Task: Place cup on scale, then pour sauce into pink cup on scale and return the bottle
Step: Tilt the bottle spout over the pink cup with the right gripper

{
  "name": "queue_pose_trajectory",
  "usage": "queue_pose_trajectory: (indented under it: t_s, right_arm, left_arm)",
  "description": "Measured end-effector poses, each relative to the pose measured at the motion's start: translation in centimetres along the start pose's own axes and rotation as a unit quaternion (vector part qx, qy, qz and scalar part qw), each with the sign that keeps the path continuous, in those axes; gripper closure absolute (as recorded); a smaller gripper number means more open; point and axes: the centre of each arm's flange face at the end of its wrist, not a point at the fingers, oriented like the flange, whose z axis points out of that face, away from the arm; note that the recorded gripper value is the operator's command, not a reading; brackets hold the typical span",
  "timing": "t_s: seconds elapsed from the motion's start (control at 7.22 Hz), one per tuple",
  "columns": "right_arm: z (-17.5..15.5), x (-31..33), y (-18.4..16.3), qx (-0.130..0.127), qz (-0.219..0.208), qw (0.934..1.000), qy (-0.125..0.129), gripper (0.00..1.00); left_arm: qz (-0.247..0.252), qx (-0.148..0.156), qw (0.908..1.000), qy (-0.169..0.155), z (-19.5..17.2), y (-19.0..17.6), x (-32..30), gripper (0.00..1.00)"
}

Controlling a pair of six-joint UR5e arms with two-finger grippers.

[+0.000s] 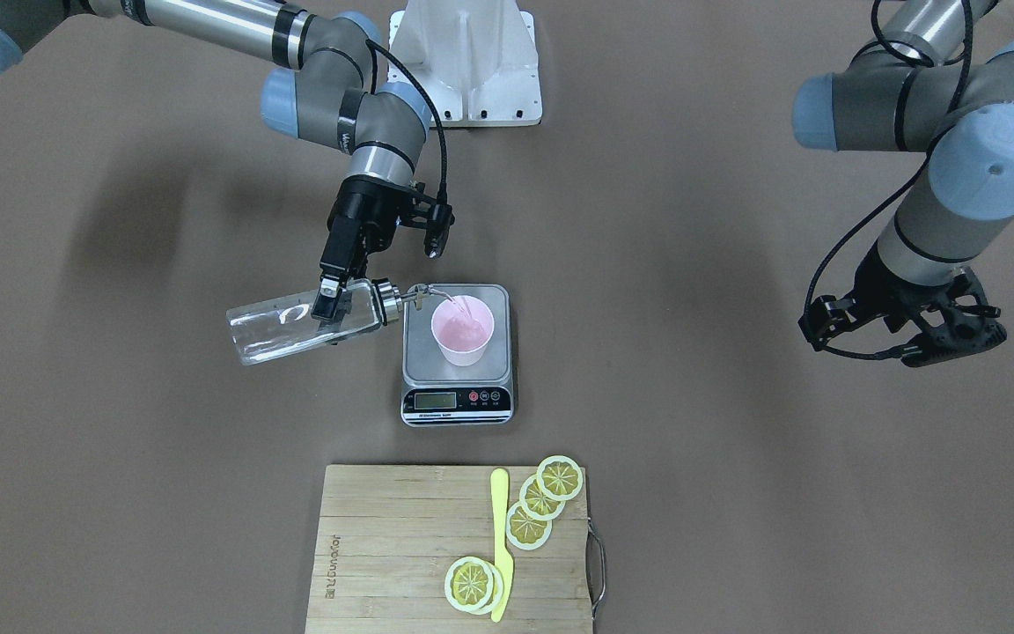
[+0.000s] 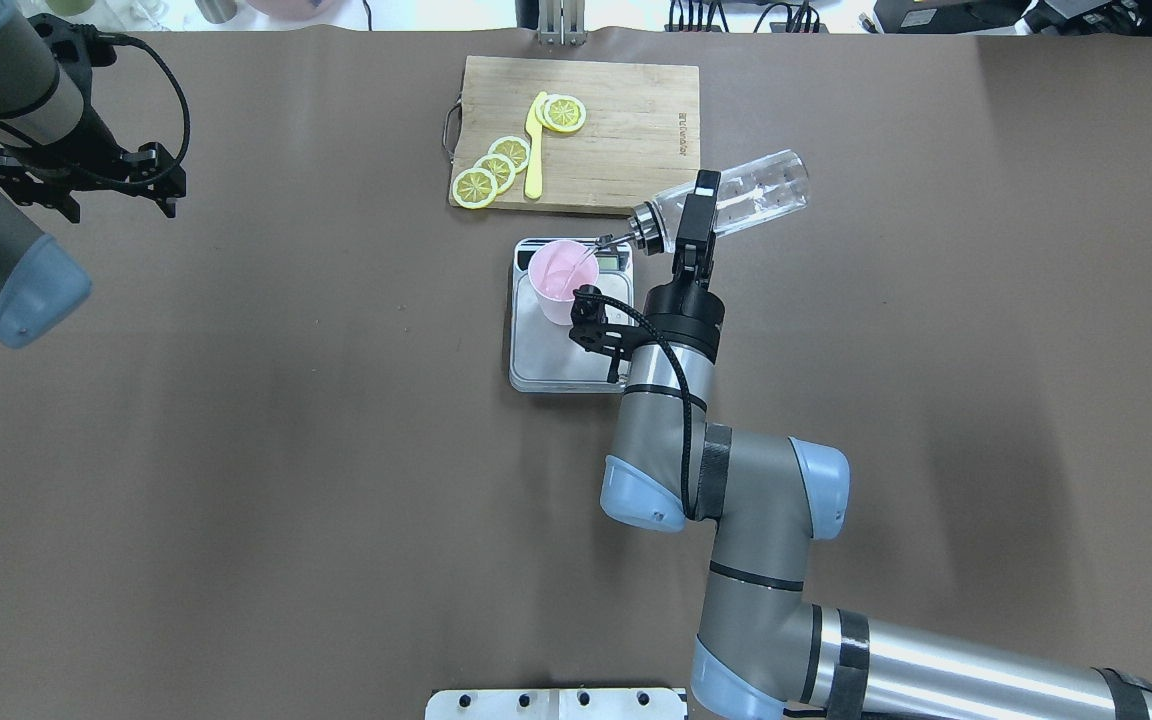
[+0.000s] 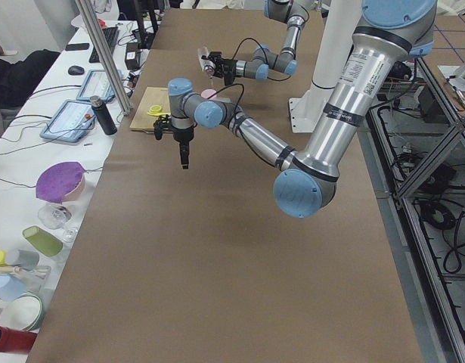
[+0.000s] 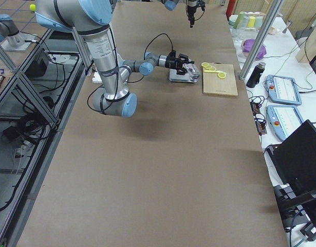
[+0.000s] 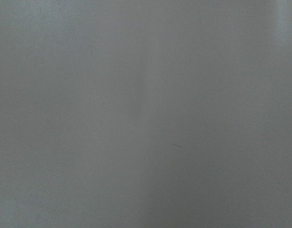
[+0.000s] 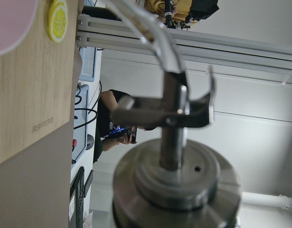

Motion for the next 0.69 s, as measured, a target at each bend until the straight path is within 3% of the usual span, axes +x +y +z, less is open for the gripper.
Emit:
queue_pose_trajectory:
  t_s: [0.28, 0.69]
  right_arm:
    - [1.5, -0.8, 0.1, -0.011, -0.016, 0.9997, 0.017, 1.0]
    - [2.1, -0.7, 0.1, -0.013, -0.017, 0.9995, 0.023, 1.0]
  left_arm:
    - [0.0, 0.001, 1.0, 0.001, 0.5, -0.4, -0.2, 0.02]
    - [-0.001, 0.002, 1.0, 0.0, 0.7, -0.5, -0.4, 0.02]
